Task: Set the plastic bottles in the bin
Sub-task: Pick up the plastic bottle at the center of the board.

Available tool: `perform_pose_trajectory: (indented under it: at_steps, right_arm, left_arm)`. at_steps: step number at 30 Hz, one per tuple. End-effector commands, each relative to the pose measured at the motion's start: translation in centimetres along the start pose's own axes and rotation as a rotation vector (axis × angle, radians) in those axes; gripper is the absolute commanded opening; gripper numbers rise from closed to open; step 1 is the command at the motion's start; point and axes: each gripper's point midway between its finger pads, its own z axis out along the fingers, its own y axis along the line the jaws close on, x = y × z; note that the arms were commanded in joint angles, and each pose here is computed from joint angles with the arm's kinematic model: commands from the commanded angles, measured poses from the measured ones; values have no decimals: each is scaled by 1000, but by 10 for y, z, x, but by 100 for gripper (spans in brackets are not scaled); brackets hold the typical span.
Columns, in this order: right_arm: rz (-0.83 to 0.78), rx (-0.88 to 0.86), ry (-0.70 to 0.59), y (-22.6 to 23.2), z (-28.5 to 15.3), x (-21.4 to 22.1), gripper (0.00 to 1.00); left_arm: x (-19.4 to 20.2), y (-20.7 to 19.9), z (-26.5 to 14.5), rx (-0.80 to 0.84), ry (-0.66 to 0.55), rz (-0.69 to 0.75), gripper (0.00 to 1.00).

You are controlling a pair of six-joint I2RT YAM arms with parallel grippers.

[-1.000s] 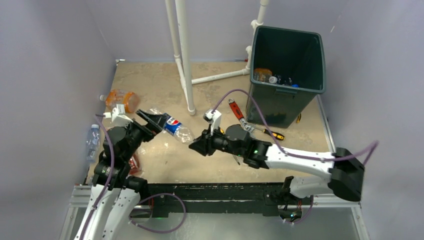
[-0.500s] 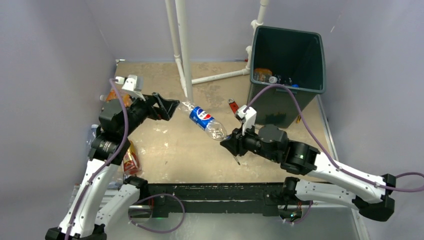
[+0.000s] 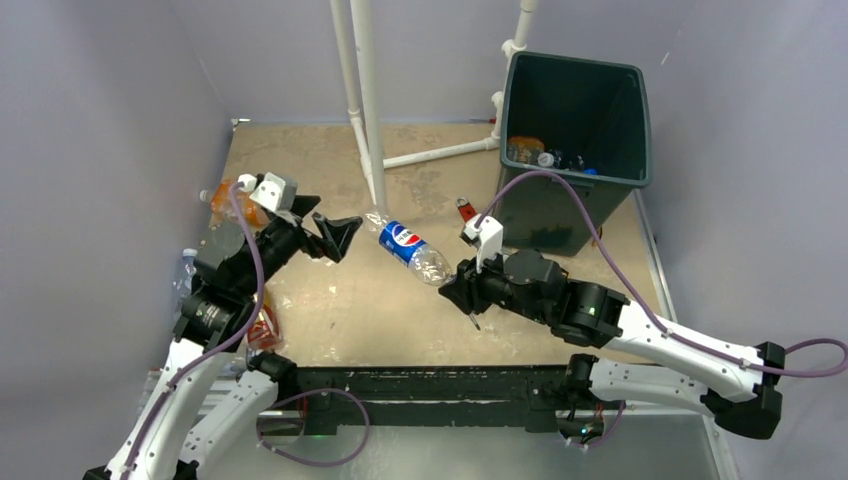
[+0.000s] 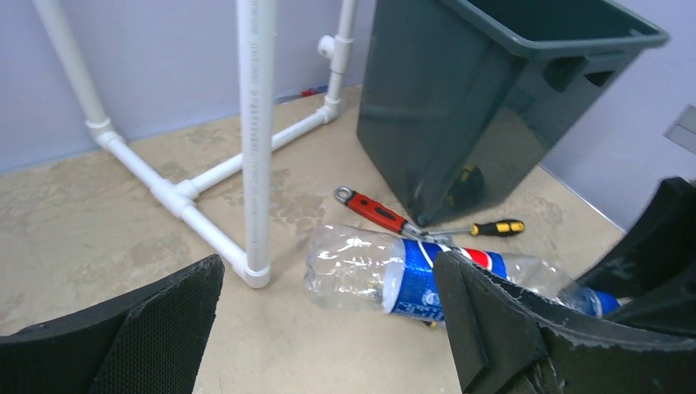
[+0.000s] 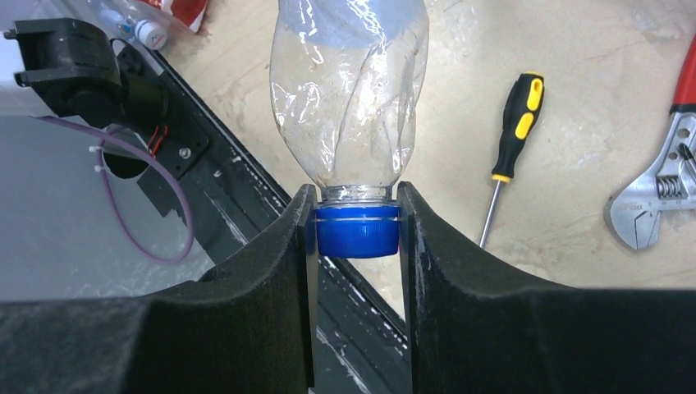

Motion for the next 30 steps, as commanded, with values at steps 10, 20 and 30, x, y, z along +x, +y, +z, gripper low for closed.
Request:
perform_pose_trajectory:
  at_steps: [10, 20, 30]
  right_arm:
    - [-90, -32, -24, 16, 13, -34, 0]
    - [-226, -82, 198, 29, 10, -30, 0]
    - [-329, -192, 316, 39, 3, -11, 0]
  left_arm:
    - [-85, -17, -52, 4, -391, 172, 99]
    - [-104, 4, -52, -118, -301, 380, 99]
    - [-35, -58, -28, 334, -131, 396, 98]
